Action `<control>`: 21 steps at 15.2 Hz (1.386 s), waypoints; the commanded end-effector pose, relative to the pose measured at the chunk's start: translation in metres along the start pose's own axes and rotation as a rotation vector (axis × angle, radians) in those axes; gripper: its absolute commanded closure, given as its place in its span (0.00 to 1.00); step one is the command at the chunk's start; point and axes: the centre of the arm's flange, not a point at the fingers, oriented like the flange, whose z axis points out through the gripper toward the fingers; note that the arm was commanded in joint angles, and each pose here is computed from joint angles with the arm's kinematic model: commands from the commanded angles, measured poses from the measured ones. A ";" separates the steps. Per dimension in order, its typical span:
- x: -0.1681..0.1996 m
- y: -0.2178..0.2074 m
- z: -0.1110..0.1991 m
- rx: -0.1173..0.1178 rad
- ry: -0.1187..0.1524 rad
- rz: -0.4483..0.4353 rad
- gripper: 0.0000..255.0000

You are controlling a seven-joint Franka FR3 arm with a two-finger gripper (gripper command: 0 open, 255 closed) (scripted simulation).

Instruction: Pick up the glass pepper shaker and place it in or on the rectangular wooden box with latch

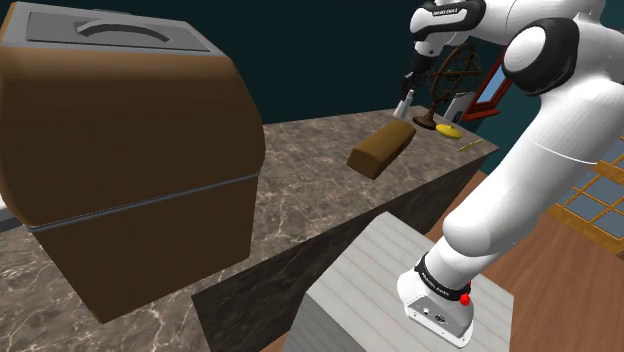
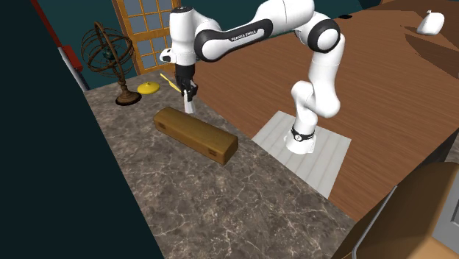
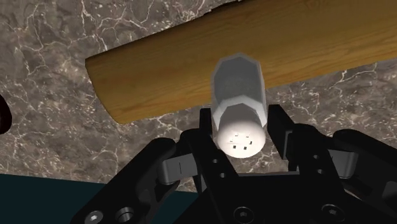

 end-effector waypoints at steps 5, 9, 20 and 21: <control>-0.001 -0.003 0.031 0.000 0.000 -0.001 1.00; -0.002 -0.005 0.052 0.000 0.000 -0.001 1.00; -0.004 -0.010 0.089 0.000 0.000 -0.001 1.00; -0.004 -0.010 0.089 0.000 0.000 -0.001 1.00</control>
